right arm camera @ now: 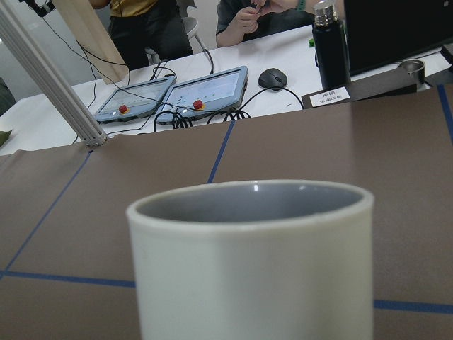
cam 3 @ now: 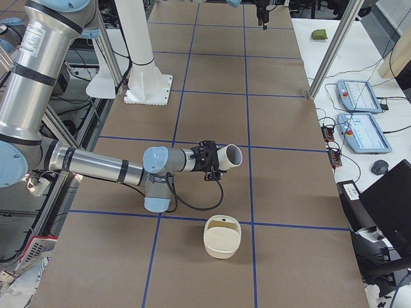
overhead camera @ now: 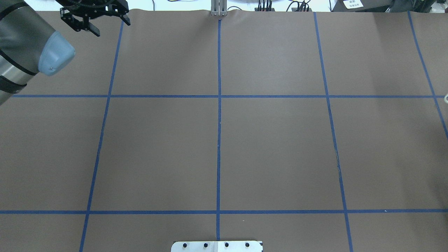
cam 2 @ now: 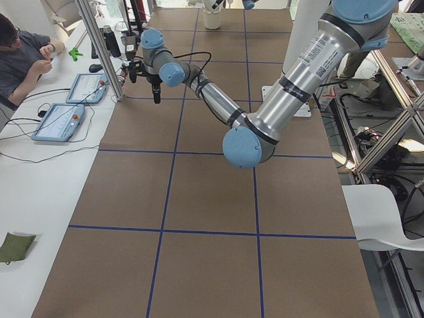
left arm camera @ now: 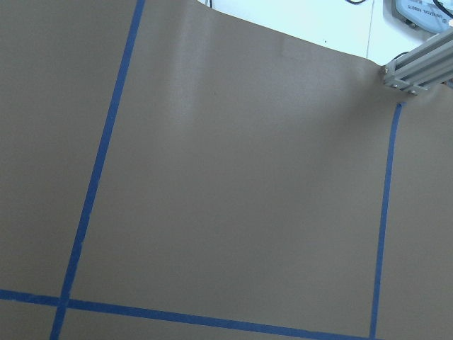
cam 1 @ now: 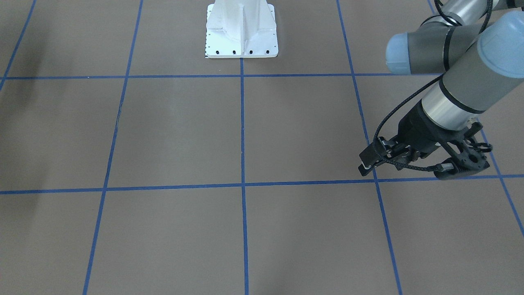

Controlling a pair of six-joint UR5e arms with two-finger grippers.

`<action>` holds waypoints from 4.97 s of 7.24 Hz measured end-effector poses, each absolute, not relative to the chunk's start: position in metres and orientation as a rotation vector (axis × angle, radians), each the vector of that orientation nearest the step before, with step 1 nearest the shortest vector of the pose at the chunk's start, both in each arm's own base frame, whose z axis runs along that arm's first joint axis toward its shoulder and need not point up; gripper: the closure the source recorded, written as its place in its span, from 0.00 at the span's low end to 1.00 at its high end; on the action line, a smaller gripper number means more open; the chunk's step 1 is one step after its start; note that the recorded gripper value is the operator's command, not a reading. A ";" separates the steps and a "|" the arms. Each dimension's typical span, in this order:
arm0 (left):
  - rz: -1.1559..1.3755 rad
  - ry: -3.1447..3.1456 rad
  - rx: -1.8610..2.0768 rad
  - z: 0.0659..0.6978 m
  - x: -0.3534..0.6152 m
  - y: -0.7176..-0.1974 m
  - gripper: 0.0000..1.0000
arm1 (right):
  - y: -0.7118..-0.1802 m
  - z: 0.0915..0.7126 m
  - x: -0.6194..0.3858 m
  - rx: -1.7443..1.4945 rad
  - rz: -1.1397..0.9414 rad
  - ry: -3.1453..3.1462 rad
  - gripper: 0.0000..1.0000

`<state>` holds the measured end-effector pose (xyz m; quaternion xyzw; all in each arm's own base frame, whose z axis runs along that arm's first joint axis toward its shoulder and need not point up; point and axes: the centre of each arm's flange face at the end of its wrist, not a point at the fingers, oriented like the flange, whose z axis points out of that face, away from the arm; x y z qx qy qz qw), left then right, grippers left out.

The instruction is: Left arm hands cup to right arm to dump lemon

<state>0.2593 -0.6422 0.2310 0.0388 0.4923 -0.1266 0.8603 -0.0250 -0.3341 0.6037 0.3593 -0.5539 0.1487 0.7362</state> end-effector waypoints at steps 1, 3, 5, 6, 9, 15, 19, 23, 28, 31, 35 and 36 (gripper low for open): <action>-0.266 1.032 0.081 0.232 0.259 -0.642 0.00 | -0.329 0.626 -0.022 0.761 0.392 -1.282 0.82; -0.267 1.031 0.080 0.233 0.259 -0.642 0.00 | -0.327 0.670 -0.011 0.708 0.524 -1.380 0.82; -0.266 1.032 0.081 0.232 0.259 -0.642 0.00 | -0.327 0.686 0.003 0.613 0.698 -1.464 0.80; -0.265 1.034 0.083 0.231 0.258 -0.642 0.00 | -0.328 0.686 0.008 0.538 0.803 -1.520 0.80; -0.264 1.035 0.085 0.229 0.258 -0.641 0.00 | -0.323 0.690 0.021 0.293 1.098 -1.711 0.80; -0.264 1.038 0.091 0.221 0.256 -0.642 0.00 | -0.329 0.707 0.044 -0.096 1.526 -1.853 0.79; -0.263 1.043 0.095 0.214 0.257 -0.643 0.00 | -0.310 0.722 0.067 -0.317 1.789 -1.892 0.75; -0.257 1.042 0.092 0.214 0.262 -0.641 0.00 | -0.319 0.716 0.067 -0.576 1.878 -1.907 0.70; -0.254 1.034 0.097 0.215 0.268 -0.639 0.00 | -0.332 0.703 0.079 -0.715 1.895 -1.926 0.67; -0.253 1.033 0.095 0.215 0.269 -0.639 0.00 | -0.349 0.687 0.085 -0.771 1.867 -1.946 0.68; -0.253 1.034 0.096 0.214 0.270 -0.639 0.00 | -0.349 0.682 0.084 -0.484 1.677 -1.946 0.68; -0.253 1.034 0.096 0.215 0.270 -0.638 0.00 | -0.348 0.682 0.084 -0.409 1.632 -1.942 0.68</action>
